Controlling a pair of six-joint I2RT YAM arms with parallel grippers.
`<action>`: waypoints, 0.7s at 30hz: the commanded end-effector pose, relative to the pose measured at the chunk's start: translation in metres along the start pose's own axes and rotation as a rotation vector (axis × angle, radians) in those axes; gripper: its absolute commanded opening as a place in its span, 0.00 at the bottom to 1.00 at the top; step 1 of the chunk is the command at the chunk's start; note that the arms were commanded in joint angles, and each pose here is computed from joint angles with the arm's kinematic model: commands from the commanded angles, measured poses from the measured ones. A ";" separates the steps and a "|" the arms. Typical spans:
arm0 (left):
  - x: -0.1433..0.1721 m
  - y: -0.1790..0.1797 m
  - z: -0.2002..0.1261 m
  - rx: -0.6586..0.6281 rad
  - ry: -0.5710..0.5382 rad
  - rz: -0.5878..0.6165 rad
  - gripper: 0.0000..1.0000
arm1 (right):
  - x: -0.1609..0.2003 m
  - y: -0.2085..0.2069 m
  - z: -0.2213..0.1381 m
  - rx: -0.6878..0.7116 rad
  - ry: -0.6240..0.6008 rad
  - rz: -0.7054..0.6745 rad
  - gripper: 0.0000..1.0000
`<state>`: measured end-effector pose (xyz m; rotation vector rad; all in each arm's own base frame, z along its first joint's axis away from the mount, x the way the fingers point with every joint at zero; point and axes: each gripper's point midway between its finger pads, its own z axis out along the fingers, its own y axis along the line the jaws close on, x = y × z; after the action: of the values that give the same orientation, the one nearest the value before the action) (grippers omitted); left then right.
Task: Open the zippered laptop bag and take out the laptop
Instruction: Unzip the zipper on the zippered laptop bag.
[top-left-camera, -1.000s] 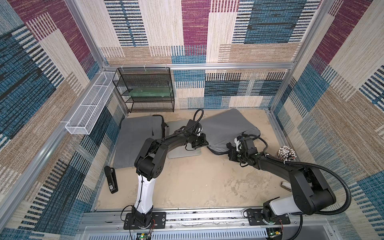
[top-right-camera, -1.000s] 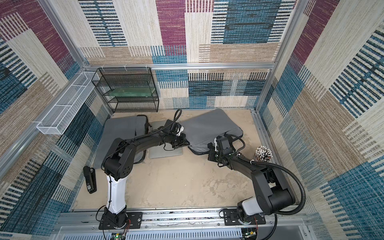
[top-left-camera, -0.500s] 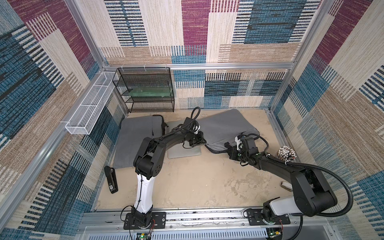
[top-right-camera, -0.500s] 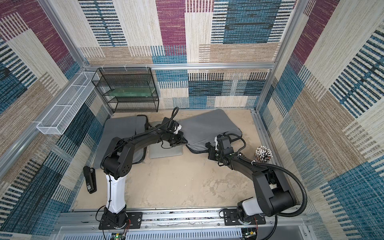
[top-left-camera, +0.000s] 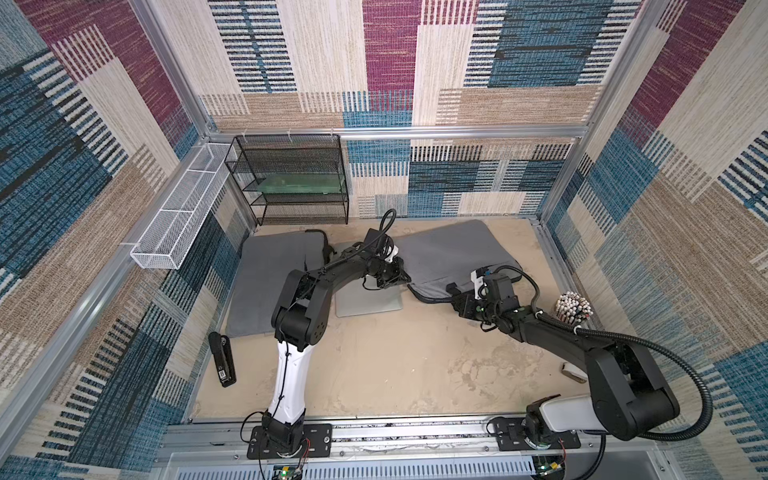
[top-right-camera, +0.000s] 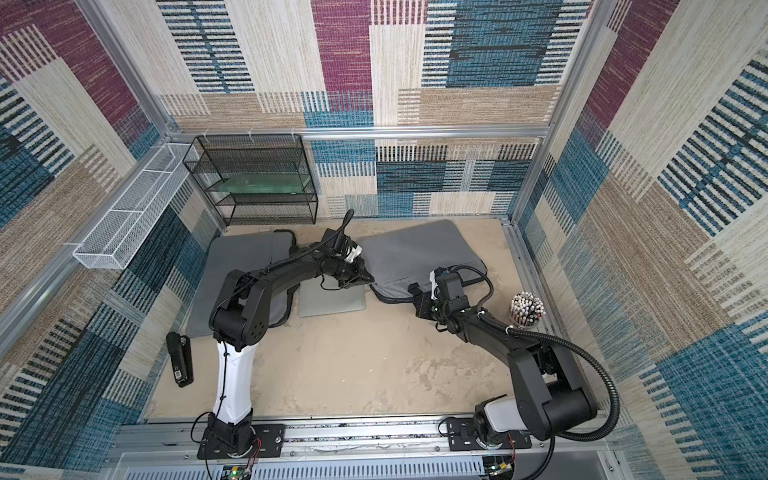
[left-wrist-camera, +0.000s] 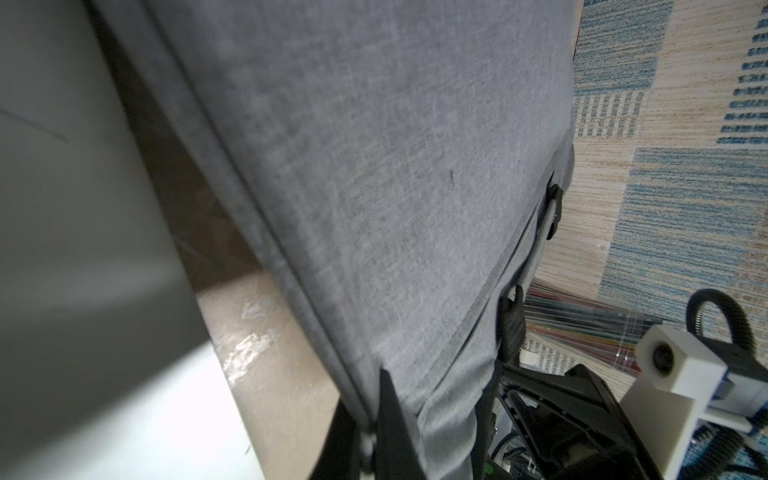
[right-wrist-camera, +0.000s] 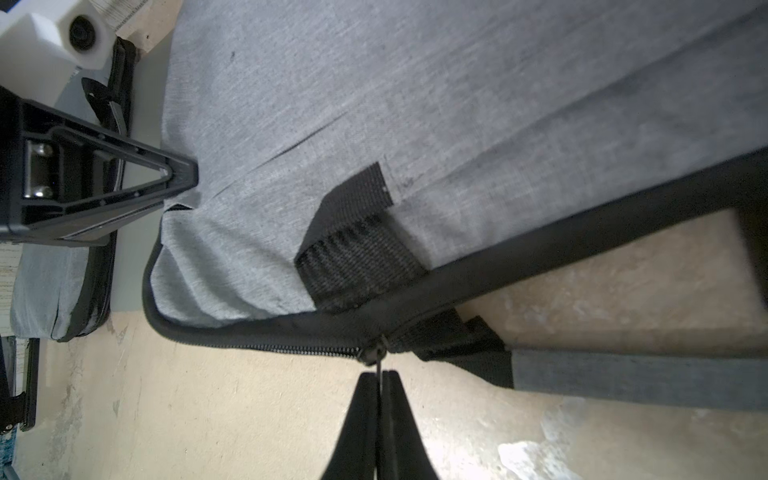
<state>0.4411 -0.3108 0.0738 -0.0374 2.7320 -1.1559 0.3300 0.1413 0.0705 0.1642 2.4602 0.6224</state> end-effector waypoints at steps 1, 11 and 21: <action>-0.045 0.028 -0.013 -0.134 -0.184 0.037 0.04 | 0.035 -0.036 -0.001 0.176 0.111 0.048 0.00; -0.027 0.024 -0.024 -0.114 -0.189 0.024 0.38 | 0.046 -0.012 0.013 0.147 0.148 0.017 0.00; 0.040 0.016 -0.028 -0.239 -0.194 0.049 0.64 | 0.044 0.015 0.008 0.117 0.135 0.009 0.00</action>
<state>0.4037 -0.2858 0.0769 -0.0658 2.6769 -0.8489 0.2967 0.1653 0.0407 0.1653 2.6471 0.4973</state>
